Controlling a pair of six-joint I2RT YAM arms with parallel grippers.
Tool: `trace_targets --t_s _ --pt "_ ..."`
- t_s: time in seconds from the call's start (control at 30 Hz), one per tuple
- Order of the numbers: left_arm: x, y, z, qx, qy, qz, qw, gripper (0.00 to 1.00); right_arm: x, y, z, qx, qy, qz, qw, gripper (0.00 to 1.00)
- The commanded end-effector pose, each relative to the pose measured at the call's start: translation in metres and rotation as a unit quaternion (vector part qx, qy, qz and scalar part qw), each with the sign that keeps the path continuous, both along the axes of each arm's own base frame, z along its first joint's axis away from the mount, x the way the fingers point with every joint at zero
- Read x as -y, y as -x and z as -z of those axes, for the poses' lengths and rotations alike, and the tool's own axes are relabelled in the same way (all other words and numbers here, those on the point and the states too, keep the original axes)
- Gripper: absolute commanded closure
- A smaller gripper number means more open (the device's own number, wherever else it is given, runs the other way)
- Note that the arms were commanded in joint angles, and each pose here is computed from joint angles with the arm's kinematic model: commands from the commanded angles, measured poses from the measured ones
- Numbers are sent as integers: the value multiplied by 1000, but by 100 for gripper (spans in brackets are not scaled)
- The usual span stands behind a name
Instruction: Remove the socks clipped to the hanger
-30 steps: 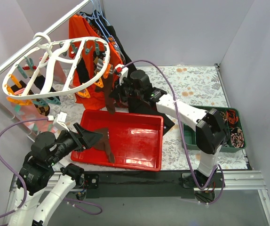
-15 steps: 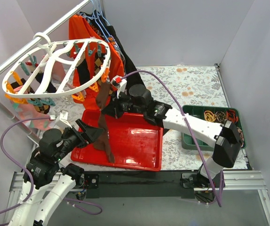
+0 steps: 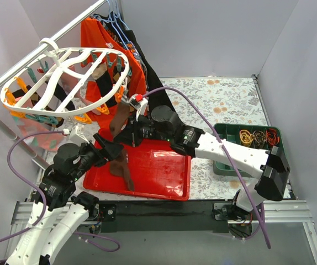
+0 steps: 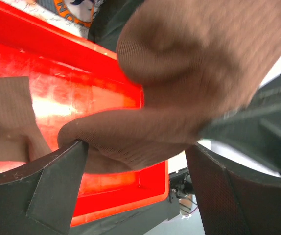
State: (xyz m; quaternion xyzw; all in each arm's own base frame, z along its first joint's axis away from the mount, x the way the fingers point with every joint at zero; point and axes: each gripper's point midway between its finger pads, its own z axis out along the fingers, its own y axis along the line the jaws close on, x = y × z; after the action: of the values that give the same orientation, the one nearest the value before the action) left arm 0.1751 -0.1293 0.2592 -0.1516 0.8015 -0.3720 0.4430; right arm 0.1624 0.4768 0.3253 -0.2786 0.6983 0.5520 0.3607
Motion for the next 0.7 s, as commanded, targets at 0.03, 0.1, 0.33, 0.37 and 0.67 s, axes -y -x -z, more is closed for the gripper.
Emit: trace_targets --t_s 0.03,0.1,0.33,0.37,0.67 --pt "6 -4 -6 17 12 11 1000 36 13 14 -29 5 -39 3 999 99" --pt "7 -3 -5 15 15 13 1000 49 13 16 -25 4 -36 1 999 99" --pt "10 1 -8 19 20 25 999 99 14 21 -25 4 -37 -3 999 99" --pt "10 2 -8 18 20 26 999 100 14 21 -26 5 -37 -3 999 99" --pt "12 21 -8 3 33 50 998 100 37 -7 -27 72 39 68 994 56"
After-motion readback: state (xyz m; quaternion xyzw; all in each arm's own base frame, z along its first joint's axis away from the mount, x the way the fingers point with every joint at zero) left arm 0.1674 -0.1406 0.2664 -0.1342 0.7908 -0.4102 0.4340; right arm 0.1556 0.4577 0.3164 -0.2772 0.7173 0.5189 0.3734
